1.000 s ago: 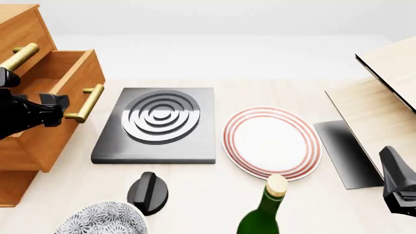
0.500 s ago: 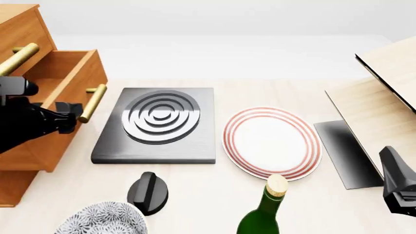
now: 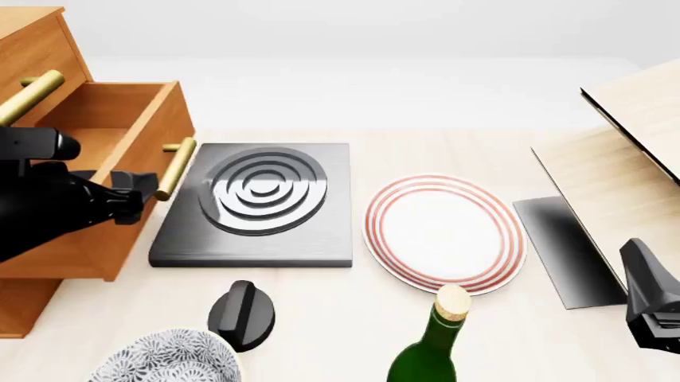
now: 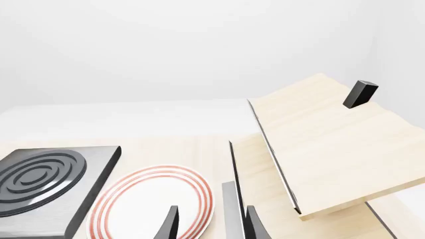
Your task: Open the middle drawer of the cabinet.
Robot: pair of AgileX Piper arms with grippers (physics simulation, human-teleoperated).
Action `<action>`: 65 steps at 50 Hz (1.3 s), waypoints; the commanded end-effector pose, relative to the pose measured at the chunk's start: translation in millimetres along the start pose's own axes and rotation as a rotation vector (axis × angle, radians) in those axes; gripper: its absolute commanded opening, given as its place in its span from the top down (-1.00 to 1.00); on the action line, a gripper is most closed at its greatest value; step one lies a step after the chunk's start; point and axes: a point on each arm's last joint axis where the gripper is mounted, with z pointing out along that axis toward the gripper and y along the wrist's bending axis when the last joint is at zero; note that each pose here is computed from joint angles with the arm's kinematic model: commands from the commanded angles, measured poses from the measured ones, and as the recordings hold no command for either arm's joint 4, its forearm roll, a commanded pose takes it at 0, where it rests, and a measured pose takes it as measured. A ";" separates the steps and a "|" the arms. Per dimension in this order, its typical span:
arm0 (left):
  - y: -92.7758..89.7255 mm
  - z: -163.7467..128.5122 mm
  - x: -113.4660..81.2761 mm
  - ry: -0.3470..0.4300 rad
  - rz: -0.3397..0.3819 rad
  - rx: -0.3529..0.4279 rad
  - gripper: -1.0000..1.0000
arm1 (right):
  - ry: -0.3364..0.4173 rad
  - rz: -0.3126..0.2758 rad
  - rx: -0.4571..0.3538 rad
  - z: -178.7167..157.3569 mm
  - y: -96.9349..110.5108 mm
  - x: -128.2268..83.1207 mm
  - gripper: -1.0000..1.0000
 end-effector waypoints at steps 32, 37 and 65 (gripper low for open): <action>-97.8 4.2 -25.3 -0.006 0.111 0.392 -1.00 | 0.000 0.000 0.000 0.0 0.0 0.0 -1.00; -100.3 3.3 -25.6 -0.003 0.109 0.402 -1.00 | 0.000 0.000 0.000 0.0 0.0 0.0 -1.00; -7.7 -205.9 -59.0 -0.504 0.273 0.095 -1.00 | 0.000 0.000 0.000 0.0 0.0 0.0 -1.00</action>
